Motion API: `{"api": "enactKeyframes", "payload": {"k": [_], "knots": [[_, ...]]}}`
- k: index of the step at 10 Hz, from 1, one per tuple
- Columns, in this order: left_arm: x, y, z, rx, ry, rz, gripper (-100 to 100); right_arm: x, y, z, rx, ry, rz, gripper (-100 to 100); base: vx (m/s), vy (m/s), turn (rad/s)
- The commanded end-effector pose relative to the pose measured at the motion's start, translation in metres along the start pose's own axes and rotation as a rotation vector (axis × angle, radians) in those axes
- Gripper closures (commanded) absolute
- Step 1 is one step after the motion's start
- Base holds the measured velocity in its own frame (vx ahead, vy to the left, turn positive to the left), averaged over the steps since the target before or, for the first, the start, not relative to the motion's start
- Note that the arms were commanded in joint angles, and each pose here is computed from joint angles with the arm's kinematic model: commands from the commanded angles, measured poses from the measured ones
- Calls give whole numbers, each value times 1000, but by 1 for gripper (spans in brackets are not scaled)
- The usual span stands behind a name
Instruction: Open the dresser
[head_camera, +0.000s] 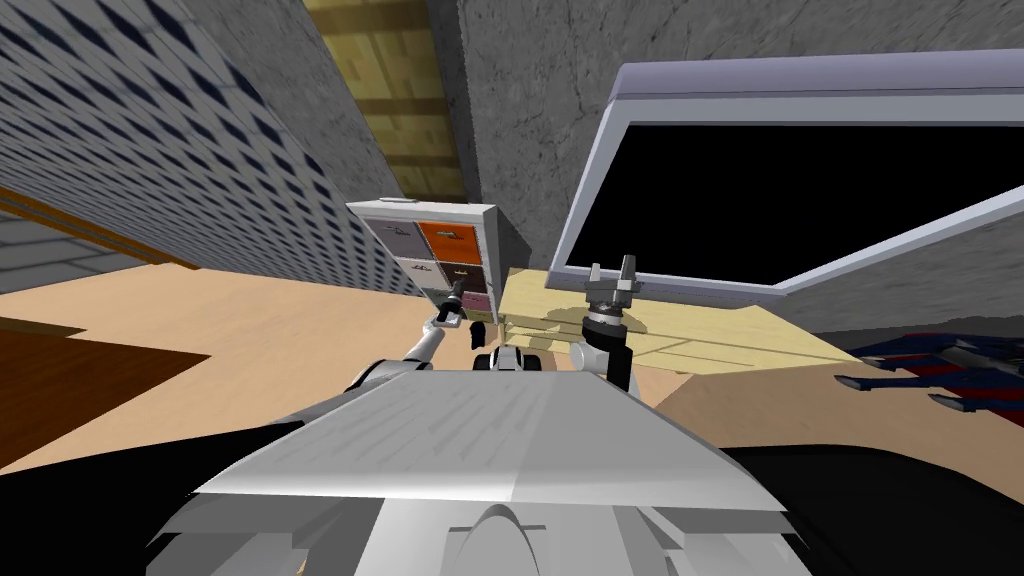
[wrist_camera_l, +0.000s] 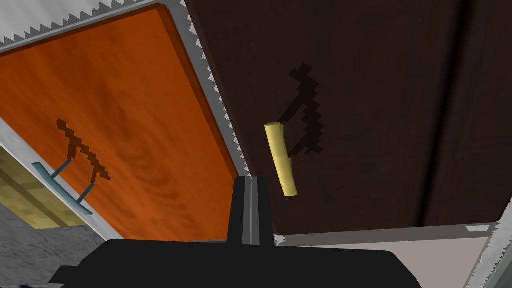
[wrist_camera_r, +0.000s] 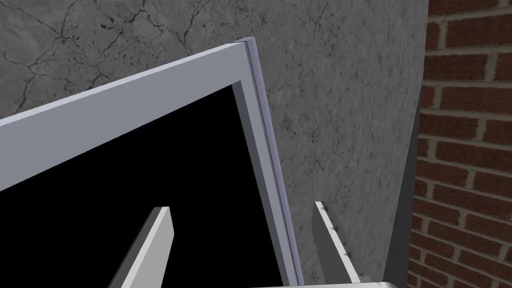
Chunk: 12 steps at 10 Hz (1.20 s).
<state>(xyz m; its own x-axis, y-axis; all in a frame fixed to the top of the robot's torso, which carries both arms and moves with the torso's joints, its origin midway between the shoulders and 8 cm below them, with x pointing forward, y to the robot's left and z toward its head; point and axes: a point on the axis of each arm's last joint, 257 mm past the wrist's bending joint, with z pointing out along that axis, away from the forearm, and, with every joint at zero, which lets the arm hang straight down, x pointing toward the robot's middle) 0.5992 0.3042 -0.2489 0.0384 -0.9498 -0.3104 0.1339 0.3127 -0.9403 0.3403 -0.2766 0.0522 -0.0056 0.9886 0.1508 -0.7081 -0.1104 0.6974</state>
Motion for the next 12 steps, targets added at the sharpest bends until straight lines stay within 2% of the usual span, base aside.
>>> {"api": "enactKeyframes", "payload": {"k": [1,2,4,6,7,12], "knots": [[-23,5,4,1,5,2,100,0,0,0,0,0,0,0,-68,-75,41],[-23,7,4,-3,5,2,100,0,0,0,0,0,0,0,-45,-61,30],[-50,6,10,9,8,4,100,0,0,0,0,0,0,0,-66,-88,68],[-48,10,9,-1,7,6,100,0,0,0,0,0,0,0,-38,-58,21],[-44,13,5,-4,10,-2,-100,0,0,0,0,0,0,0,104,-11,-62],[-35,19,0,-11,14,-12,-100,0,0,0,0,0,-1,0,162,25,-44]]}}
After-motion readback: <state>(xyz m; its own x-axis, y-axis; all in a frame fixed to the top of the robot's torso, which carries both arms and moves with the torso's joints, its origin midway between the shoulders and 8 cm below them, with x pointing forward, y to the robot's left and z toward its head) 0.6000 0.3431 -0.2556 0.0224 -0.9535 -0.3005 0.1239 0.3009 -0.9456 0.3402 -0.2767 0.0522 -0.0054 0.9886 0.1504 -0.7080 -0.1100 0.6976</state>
